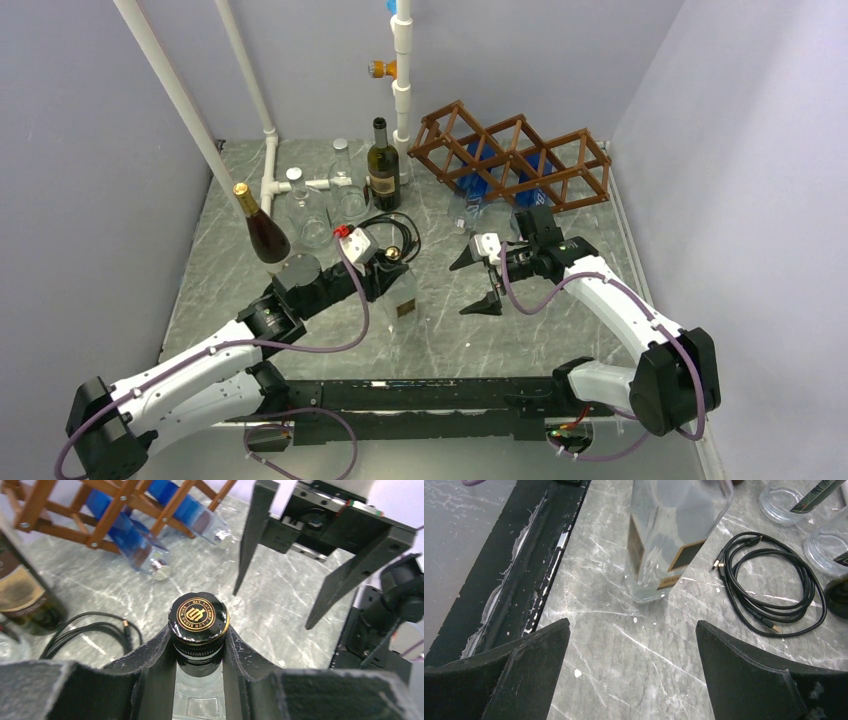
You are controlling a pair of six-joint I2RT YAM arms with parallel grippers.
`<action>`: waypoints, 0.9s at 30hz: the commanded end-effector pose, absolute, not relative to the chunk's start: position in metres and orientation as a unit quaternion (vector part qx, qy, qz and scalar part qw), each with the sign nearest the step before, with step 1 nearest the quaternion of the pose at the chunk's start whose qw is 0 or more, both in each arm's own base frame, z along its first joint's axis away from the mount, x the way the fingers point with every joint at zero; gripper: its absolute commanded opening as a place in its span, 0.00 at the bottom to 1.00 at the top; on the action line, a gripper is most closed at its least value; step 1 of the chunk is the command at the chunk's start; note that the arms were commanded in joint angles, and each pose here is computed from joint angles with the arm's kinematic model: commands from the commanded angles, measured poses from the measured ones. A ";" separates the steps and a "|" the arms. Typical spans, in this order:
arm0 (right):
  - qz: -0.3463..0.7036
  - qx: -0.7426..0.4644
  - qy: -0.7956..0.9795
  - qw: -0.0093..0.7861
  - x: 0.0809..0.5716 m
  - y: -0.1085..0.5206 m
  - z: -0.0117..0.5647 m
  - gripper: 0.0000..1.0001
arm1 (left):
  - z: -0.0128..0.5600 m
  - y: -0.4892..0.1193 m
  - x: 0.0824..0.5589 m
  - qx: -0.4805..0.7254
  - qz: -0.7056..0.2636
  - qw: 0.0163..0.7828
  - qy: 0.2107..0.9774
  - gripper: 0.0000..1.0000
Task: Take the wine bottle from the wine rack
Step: Pick up the wine bottle from the wine rack, then place the wine bottle at the center of the board.
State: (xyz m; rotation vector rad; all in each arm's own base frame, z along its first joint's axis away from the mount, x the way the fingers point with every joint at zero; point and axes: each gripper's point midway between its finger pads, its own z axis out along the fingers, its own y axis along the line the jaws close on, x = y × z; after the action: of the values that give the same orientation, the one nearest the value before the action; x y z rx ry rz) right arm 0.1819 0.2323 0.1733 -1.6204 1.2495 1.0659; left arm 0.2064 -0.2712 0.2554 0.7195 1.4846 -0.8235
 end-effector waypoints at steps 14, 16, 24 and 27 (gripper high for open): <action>0.403 -0.651 0.478 0.431 0.191 0.232 0.180 1.00 | 0.353 -0.153 0.264 0.095 -0.186 0.769 0.604 0.00; 0.403 -0.651 0.479 0.430 0.192 0.232 0.179 1.00 | 0.351 -0.140 0.270 0.073 -0.168 0.773 0.607 0.00; 0.400 -0.649 0.483 0.430 0.194 0.231 0.177 1.00 | 0.346 -0.104 0.291 0.016 -0.118 0.786 0.606 0.00; 0.400 -0.650 0.484 0.429 0.194 0.231 0.176 1.00 | 0.344 -0.096 0.298 0.005 -0.103 0.792 0.602 0.00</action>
State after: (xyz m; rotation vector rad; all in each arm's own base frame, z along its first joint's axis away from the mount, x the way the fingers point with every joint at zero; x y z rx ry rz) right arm 0.1899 0.2287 0.1708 -1.6172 1.2686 1.0214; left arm 0.2942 -0.1095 0.2733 0.1402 1.5441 -0.1881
